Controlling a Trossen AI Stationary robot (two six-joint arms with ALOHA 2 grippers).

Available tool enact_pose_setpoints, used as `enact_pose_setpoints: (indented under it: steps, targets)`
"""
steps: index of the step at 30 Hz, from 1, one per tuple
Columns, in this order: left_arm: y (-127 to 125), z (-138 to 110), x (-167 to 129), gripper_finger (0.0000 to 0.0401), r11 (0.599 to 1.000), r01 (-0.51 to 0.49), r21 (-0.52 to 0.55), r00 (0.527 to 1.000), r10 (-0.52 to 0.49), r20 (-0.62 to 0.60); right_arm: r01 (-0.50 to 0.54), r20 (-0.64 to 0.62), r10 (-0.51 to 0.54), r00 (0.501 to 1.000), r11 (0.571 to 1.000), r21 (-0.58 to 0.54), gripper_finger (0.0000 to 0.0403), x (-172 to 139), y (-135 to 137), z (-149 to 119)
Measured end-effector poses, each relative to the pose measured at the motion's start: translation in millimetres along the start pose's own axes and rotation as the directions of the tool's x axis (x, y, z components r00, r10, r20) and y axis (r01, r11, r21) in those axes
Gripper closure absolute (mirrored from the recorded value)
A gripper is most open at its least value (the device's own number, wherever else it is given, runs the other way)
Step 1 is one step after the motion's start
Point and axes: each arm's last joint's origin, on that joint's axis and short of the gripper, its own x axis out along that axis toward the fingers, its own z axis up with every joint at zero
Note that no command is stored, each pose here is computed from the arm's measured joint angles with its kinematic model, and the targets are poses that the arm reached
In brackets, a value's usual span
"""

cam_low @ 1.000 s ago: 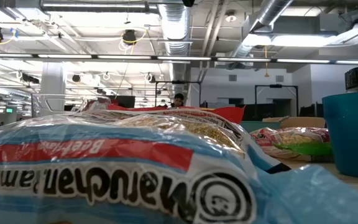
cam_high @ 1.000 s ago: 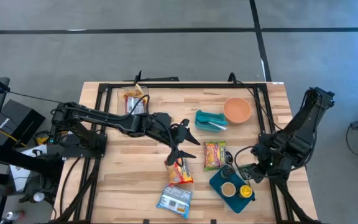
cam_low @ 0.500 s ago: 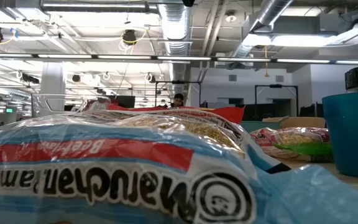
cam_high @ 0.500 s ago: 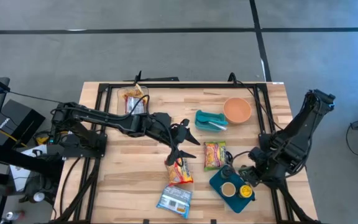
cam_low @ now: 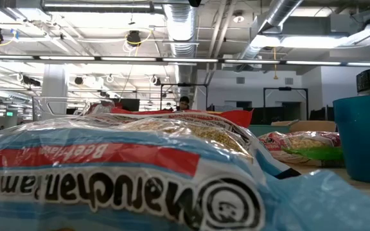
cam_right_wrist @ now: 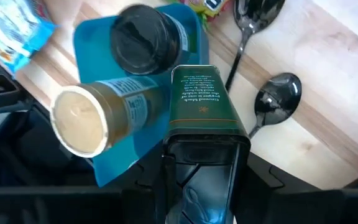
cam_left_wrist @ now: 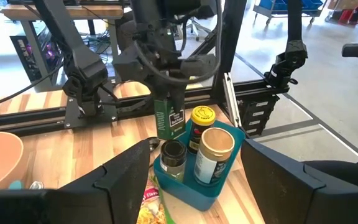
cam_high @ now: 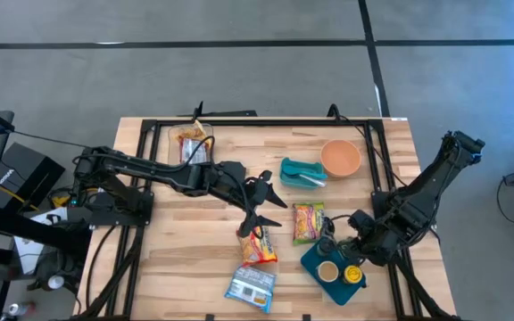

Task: Pick & Place Food Item
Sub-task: Put the green seasoning can into the blue bin

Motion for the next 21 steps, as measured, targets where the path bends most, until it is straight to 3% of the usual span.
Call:
enact_pose_setpoints:
  steps: [21]
  targets:
    - [0.0,0.0,0.0,0.0155,1.0,0.0,0.019,1.0,0.0,0.0,0.012,-0.06,-0.013,0.998,1.0,-0.019,0.0285,14.1,10.4,-4.3]
